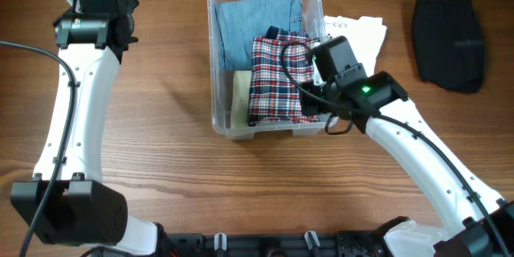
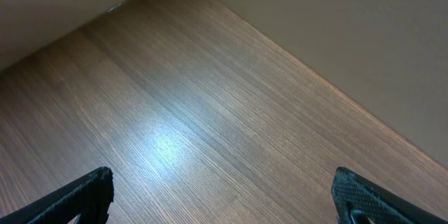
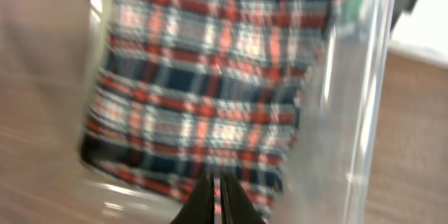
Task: Pack container
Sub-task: 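Press and tuck the plaid shirt into the box with the right gripper, then withdraw the right gripper and move it to the black garment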
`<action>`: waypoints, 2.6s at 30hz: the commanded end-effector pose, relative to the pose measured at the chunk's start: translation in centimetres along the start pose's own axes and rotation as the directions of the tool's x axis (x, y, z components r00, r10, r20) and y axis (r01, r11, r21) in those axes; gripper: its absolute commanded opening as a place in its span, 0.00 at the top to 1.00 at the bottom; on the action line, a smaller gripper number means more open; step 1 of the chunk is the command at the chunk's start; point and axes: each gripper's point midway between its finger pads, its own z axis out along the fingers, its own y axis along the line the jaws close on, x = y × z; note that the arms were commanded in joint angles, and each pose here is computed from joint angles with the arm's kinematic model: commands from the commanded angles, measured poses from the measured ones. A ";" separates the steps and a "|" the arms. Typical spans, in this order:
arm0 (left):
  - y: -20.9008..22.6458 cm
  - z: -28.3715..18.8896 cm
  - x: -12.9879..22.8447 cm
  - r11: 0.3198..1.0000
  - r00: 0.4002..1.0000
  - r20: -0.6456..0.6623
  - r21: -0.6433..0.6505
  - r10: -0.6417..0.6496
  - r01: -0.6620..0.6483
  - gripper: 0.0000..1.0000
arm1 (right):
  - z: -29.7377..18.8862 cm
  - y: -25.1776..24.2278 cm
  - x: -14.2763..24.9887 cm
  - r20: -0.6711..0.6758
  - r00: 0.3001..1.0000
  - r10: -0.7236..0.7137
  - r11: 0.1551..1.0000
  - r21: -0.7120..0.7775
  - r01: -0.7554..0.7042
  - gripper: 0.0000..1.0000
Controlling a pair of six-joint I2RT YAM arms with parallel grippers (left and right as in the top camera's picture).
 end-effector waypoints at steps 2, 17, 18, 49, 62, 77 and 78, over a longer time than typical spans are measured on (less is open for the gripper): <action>0.3 0.3 -0.1 1.000 1.000 0.007 -0.019 0.005 -0.004 0.00 | 0.5 -0.7 2.3 -0.090 0.995 0.047 0.999 0.031 -0.044 0.96; 0.3 0.3 -0.1 1.000 1.000 0.007 -0.019 0.004 -0.004 0.00 | -0.3 0.8 6.5 -0.282 0.956 0.086 0.994 -0.044 -0.103 0.96; 0.3 0.3 -0.1 1.000 1.000 0.007 -0.019 0.004 -0.004 0.00 | -0.4 1.0 6.7 -0.292 0.952 0.087 0.993 -0.055 -0.108 0.96; 0.3 0.3 -0.1 1.000 1.000 0.007 -0.019 0.005 -0.004 0.00 | -8.0 -1.3 -5.7 0.253 0.963 0.093 0.995 -0.005 -0.095 0.96; 0.3 0.3 -0.1 1.000 1.000 0.007 -0.019 0.005 -0.004 0.00 | -14.7 -22.7 -8.9 0.532 0.758 0.378 0.816 0.194 -0.544 0.93; 0.3 0.3 -0.1 1.000 1.000 0.007 -0.019 0.004 -0.004 0.00 | -8.8 -38.5 -6.3 0.528 0.622 0.579 0.648 0.165 -0.744 0.11; 0.3 0.3 -0.1 1.000 1.000 0.007 -0.019 0.005 -0.004 0.00 | -7.7 -39.3 -6.0 0.510 0.632 0.584 0.653 0.169 -0.739 0.08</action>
